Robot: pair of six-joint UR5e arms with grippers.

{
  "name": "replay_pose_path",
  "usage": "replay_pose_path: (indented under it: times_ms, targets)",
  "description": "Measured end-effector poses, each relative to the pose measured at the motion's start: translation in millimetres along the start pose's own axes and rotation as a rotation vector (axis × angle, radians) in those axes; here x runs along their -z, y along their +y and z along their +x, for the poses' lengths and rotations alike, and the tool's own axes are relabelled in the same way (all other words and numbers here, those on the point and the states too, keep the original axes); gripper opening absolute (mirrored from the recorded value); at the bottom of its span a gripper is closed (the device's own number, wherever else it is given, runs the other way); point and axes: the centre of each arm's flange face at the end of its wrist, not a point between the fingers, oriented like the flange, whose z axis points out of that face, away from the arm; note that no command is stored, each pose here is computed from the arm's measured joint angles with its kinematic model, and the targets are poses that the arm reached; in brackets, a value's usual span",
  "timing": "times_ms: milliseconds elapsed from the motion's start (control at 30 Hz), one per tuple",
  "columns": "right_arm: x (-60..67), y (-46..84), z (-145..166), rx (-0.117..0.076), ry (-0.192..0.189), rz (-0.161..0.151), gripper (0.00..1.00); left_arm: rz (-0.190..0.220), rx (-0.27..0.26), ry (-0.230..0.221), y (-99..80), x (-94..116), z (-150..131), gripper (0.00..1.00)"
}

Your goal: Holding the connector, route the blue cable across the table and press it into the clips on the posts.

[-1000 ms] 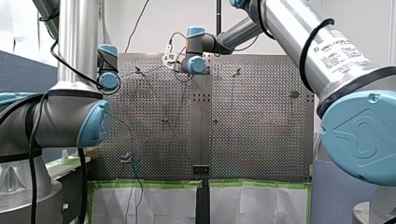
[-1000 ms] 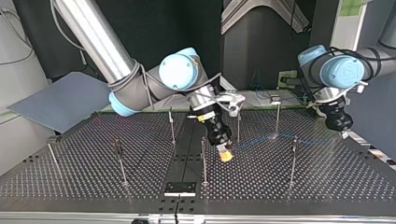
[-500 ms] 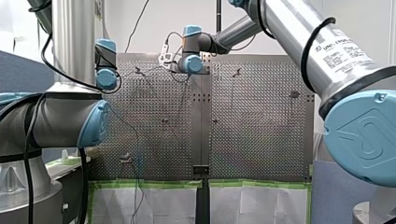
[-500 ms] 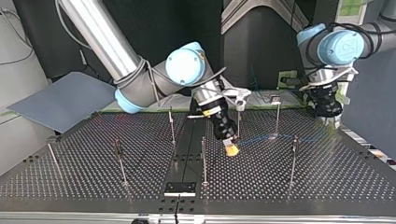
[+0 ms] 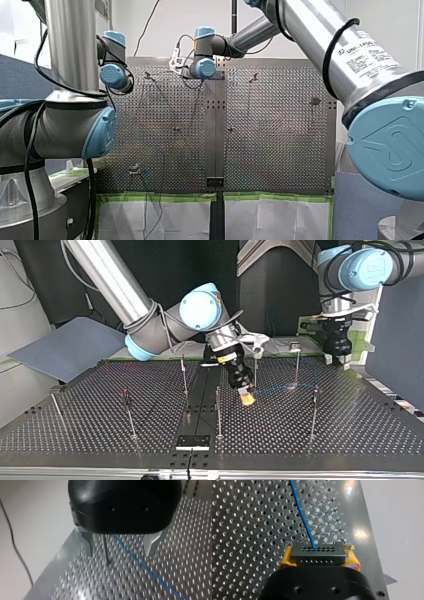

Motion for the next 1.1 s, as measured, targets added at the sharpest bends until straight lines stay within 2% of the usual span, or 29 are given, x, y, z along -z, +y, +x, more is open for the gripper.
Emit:
replay_pose_path:
  times_ms: [133, 333, 467, 733, 867, 1100]
  targets:
    - [1.5, 5.3, -0.9, -0.008, -0.016, -0.025, 0.0, 0.061, -0.02, 0.015, -18.6, 11.0, -11.1, 1.0]
    - [3.6, 8.5, -2.6, -0.009, -0.039, -0.039, 0.0, 0.143, -0.045, 0.041, -40.5, 18.0, -16.9, 1.0]
    - [4.1, 9.1, -2.8, -0.013, -0.045, -0.042, 0.0, 0.197, -0.063, 0.044, -52.7, 14.1, -18.0, 1.0]
    - [2.2, 10.0, 1.6, -0.037, -0.038, -0.042, 0.0, 0.299, -0.132, 0.067, -75.9, -6.7, -15.0, 1.0]
    - [1.6, 11.2, 2.7, -0.044, -0.037, -0.043, 0.0, 0.328, -0.159, 0.052, -84.8, -13.4, -18.4, 1.0]
    - [0.8, 13.8, 3.7, -0.048, -0.037, -0.042, 0.0, 0.364, -0.152, 0.008, -93.8, -19.1, -20.4, 1.0]
